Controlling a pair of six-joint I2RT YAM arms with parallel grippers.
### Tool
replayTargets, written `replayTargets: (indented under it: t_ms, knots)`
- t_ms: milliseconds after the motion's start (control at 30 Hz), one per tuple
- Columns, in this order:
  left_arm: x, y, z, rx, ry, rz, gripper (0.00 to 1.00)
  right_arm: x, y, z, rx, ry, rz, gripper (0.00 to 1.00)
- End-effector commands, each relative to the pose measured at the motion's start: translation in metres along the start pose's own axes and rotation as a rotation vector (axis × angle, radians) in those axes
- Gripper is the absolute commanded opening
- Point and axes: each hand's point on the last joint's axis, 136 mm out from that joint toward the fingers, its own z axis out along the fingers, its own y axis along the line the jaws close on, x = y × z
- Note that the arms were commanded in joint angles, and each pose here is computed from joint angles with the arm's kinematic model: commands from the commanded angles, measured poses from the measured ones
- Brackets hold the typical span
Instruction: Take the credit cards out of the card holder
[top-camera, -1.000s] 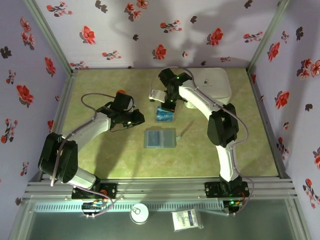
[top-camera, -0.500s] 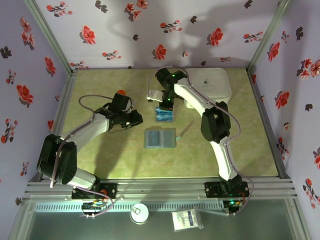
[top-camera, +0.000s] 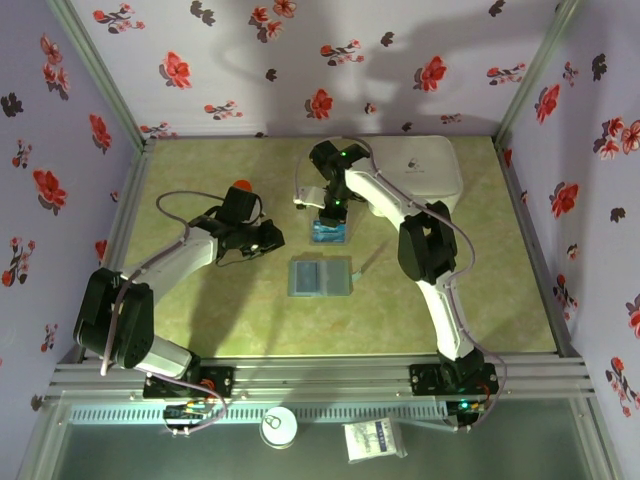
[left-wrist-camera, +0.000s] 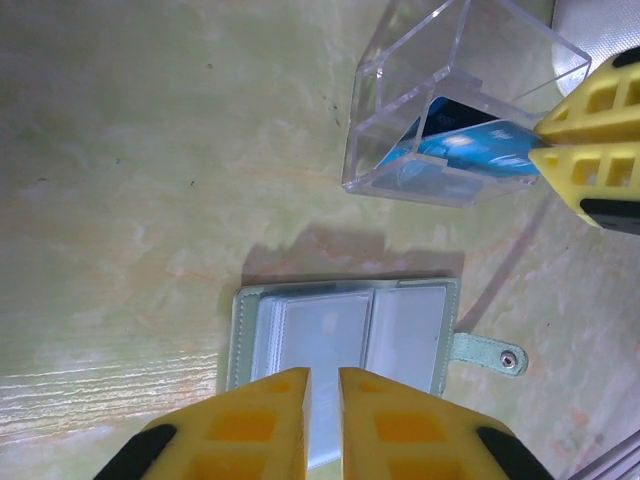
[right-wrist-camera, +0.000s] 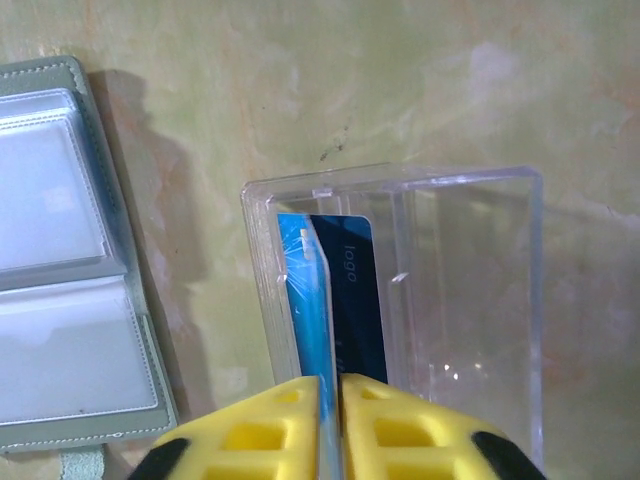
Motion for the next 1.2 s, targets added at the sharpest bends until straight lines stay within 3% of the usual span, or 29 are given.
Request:
replayTargets:
  t_ms: [0, 300, 700, 1167]
  knots:
    - [0.003, 0.007, 0.0, -0.018, 0.015, -0.02, 0.14, 0.006, -0.008, -0.01, 0.046, 0.025, 0.019, 0.19]
    - [0.011, 0.01, 0.002, -0.009, 0.035, -0.027, 0.13, -0.008, -0.012, -0.033, 0.175, -0.094, 0.164, 0.22]
    - [0.04, 0.016, 0.014, -0.008, 0.079, -0.021, 0.11, -0.027, 0.026, -0.028, 0.315, -0.313, 0.647, 0.31]
    - [0.061, 0.018, 0.032, -0.005, 0.143, 0.005, 0.05, -0.005, 0.082, -0.017, 0.146, -0.558, 1.257, 0.3]
